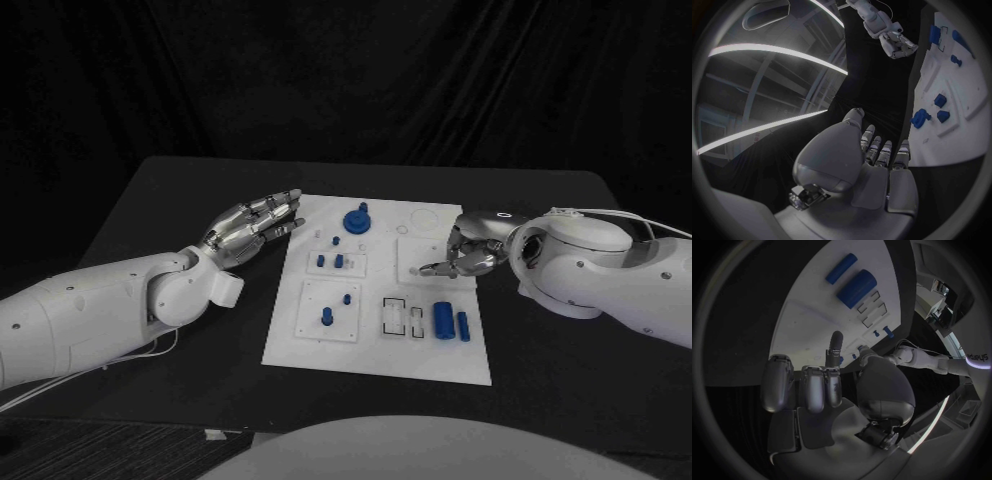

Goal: Assemble the parts on the task board

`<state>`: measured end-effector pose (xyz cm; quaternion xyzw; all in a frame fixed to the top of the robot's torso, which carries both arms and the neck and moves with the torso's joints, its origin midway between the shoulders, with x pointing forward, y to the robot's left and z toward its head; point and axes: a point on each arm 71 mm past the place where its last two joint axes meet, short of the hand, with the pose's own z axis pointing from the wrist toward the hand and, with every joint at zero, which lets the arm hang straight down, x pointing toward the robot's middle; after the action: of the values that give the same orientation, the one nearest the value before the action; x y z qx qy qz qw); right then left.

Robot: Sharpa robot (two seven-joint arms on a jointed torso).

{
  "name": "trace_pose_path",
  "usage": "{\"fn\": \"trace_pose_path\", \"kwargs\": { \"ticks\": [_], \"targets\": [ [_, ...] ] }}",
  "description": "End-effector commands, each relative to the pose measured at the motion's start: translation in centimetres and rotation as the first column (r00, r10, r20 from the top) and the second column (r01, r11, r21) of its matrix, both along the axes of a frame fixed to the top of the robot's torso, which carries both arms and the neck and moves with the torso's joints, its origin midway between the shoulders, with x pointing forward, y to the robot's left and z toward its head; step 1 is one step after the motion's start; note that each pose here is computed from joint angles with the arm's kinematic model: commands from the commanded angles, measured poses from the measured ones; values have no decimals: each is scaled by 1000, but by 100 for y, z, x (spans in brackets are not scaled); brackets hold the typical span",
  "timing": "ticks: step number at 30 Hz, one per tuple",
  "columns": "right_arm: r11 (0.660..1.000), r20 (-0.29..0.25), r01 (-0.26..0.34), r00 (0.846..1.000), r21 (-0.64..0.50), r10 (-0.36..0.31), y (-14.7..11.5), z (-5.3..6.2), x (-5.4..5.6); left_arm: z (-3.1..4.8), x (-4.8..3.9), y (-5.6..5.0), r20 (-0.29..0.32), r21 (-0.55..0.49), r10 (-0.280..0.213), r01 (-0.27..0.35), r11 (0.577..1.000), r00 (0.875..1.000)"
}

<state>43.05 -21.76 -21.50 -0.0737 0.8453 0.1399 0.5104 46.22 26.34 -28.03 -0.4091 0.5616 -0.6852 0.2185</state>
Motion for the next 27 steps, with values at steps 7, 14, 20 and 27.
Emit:
{"fn": "trace_pose_path", "kwargs": {
  "ticks": [7,14,20,27],
  "targets": [
    [986,-126,53,989,-157,-73,-42,-139,-44,6,-5,-9,9,-22,-1,1,1000,1000],
    [983,-152,37,986,-179,-65,-17,-176,-83,2,-5,-7,8,-22,-1,1,1000,1000],
    [983,-165,29,985,-180,-59,6,-186,-123,-4,-3,-10,7,-22,-2,2,1000,1000],
    [984,-173,27,983,-175,-58,11,-209,-172,-11,-2,-20,5,-22,-5,5,1000,1000]
  ]
}}
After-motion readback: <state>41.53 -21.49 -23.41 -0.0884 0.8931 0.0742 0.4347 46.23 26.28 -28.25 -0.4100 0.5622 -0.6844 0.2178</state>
